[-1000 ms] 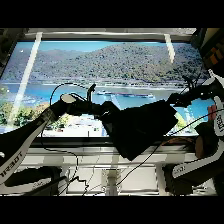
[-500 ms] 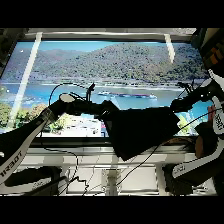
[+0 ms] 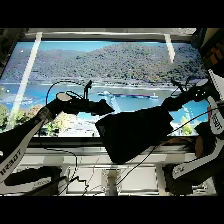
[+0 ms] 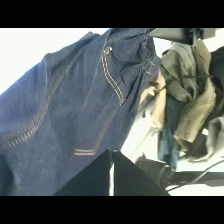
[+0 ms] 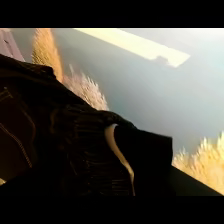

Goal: Fold the clothes and pants, and hang the long-sleeved shirts on hangers.

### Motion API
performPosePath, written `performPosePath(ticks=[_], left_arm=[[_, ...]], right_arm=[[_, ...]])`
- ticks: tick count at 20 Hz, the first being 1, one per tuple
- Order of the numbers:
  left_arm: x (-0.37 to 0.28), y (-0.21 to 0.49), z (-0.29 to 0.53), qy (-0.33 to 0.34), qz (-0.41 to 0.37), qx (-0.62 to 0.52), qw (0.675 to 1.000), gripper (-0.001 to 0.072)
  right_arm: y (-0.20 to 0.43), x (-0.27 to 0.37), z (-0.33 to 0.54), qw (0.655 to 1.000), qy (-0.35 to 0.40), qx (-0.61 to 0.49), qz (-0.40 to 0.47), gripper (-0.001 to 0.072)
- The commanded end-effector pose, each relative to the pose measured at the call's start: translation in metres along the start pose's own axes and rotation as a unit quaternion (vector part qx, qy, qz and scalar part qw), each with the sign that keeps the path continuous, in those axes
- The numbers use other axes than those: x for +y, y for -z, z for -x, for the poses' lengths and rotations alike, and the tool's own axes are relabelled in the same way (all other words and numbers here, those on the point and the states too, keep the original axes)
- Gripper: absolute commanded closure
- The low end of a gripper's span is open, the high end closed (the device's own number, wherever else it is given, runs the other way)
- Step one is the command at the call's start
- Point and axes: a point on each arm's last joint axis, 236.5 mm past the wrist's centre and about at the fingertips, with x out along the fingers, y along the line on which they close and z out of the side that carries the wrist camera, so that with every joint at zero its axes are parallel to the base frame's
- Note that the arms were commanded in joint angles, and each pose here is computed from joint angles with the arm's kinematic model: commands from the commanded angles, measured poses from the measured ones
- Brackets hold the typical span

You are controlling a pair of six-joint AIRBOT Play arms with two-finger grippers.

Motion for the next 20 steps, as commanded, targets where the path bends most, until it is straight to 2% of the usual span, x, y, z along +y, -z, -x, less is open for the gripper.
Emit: performPosePath(ticks=[1, 3, 6, 8, 9, 10, 12, 20], left_arm=[[0.002, -0.005, 0.011, -0.008, -0.071, -0.007, 0.997, 0.0704], [0.007, -0.007, 0.026, -0.061, -0.133, -0.015, 0.989, 0.0705], [0.018, 0.001, 0.063, -0.164, -0.231, -0.005, 0.959, 0.0704], [0.014, 0.000, 0.084, -0.201, -0.254, -0.018, 0.946, 0.0703], [0.007, 0.000, 0.089, -0.202, -0.264, -0.026, 0.943, 0.0702], [0.002, 0.000, 0.092, -0.199, -0.268, -0.031, 0.942, 0.0702], [-0.004, 0.000, 0.091, -0.191, -0.266, -0.035, 0.944, 0.0702], [-0.013, 0.001, 0.087, -0.169, -0.252, -0.041, 0.952, 0.0701]], right_arm=[[-0.026, 0.012, 0.026, 0.999, 0.024, -0.028, 0.026, 0.0144], [-0.038, 0.002, 0.052, 0.996, 0.079, -0.042, 0.032, 0.0144], [-0.038, -0.017, 0.076, 0.988, 0.144, -0.040, 0.031, 0.0144], [-0.023, -0.025, 0.075, 0.987, 0.157, -0.009, 0.022, 0.0138], [-0.015, -0.025, 0.071, 0.988, 0.151, 0.007, 0.017, 0.0082], [-0.006, -0.024, 0.065, 0.990, 0.141, 0.023, 0.011, 0.0081], [0.011, -0.024, 0.050, 0.991, 0.122, 0.054, -0.002, 0.0016], [0.056, -0.030, -0.019, 0.991, 0.059, 0.104, -0.055, 0.0022]])
